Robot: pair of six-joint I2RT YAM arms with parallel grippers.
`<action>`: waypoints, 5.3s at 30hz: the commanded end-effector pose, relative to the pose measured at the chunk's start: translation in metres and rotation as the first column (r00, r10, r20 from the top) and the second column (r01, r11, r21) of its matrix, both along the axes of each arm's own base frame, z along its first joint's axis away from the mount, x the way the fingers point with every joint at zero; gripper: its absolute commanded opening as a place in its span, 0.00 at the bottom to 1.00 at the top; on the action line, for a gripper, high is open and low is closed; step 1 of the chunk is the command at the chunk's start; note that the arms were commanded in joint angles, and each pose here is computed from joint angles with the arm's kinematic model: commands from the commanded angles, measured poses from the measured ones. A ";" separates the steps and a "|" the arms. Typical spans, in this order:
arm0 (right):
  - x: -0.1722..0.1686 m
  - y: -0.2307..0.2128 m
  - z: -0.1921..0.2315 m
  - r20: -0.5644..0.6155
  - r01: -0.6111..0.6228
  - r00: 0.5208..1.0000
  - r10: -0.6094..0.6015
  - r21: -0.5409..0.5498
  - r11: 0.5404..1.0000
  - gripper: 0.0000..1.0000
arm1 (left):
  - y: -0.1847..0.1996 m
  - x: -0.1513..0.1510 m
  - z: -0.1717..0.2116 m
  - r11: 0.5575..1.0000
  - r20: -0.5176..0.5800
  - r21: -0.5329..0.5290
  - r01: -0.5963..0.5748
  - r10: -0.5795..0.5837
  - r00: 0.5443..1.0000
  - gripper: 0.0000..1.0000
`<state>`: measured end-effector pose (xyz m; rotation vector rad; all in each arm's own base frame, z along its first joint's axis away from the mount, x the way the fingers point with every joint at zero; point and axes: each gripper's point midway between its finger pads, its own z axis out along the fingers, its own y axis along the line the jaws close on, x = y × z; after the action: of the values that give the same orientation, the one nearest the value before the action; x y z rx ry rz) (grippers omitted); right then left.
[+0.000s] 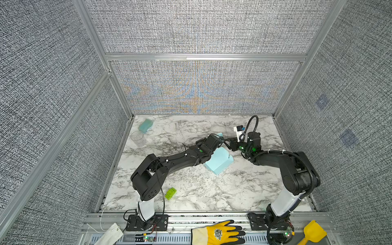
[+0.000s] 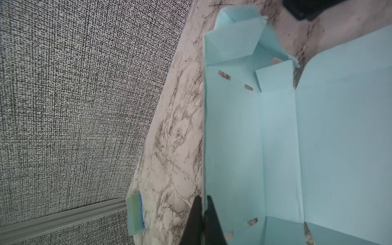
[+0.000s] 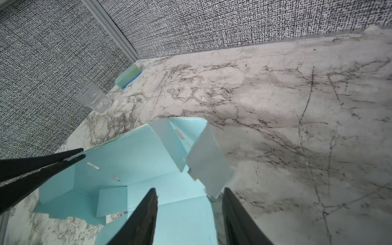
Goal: Fold the paper box
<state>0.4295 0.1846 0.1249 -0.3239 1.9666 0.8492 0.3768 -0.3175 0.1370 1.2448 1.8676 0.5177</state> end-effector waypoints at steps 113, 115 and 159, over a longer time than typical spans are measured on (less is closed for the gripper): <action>-0.020 0.053 0.015 0.111 0.174 0.980 -0.162 -0.109 0.979 0.00 | 0.041 0.028 0.013 0.992 0.182 0.115 -0.051 0.029 0.983 0.00; -0.018 0.055 0.017 0.120 0.187 0.977 -0.175 -0.091 0.978 0.00 | 0.044 0.031 0.016 0.990 0.222 0.133 -0.051 0.020 0.975 0.00; -0.052 0.059 -0.012 0.142 0.194 0.972 -0.186 -0.047 0.980 0.00 | 0.023 -0.035 -0.018 0.999 0.057 -0.027 -0.031 0.033 0.998 0.00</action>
<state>0.3795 0.2371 0.1017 -0.2237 1.9020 0.5790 0.3466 -0.2863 0.1245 1.1756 1.8222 0.6047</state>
